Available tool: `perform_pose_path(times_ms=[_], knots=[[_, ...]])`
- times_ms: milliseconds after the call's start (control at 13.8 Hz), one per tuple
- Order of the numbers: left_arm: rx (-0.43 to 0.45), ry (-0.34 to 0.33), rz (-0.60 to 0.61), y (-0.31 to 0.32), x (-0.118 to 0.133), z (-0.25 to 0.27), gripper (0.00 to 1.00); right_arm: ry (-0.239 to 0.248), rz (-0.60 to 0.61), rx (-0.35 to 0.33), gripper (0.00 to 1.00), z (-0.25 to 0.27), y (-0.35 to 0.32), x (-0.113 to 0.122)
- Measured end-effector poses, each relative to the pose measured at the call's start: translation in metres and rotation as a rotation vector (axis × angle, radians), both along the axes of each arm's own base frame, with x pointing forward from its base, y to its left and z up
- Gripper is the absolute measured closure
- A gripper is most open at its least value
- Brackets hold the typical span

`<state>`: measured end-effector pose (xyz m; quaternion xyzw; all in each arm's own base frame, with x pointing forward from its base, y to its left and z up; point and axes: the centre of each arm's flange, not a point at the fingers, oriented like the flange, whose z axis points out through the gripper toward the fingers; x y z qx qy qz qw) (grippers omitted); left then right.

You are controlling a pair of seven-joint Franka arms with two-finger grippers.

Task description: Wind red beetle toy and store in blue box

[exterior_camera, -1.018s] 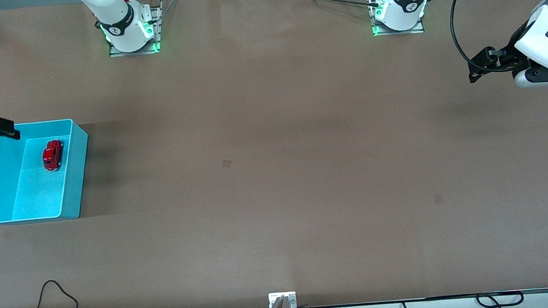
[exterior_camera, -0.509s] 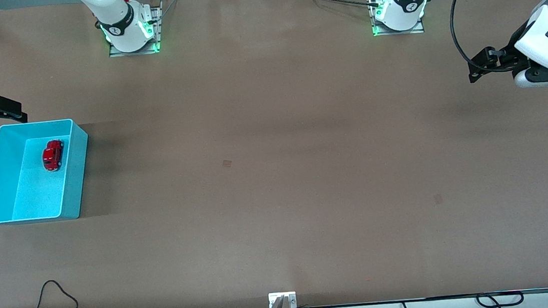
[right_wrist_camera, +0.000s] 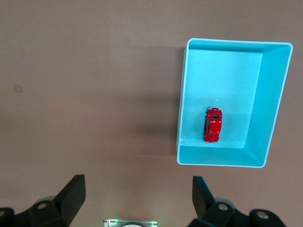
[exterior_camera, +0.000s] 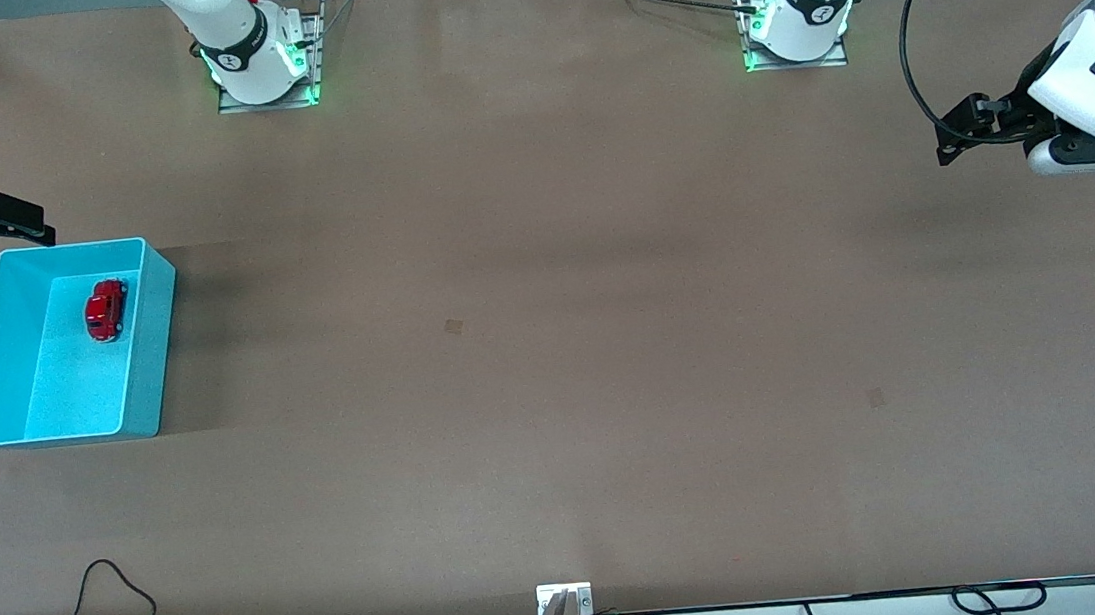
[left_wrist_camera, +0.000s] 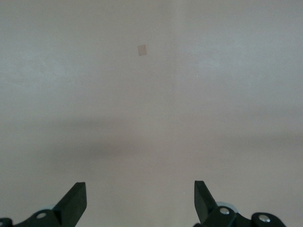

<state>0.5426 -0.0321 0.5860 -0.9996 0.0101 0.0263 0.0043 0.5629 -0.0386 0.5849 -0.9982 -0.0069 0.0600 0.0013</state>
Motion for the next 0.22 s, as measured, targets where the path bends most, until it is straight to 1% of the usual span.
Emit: perform_pose_path(times_ms=[218], knots=[[0.0, 0.0, 0.0, 0.0, 0.0, 0.0, 0.0, -0.001, -0.043, 0.005, 0.0, 0.0, 0.0014, 0.0002]])
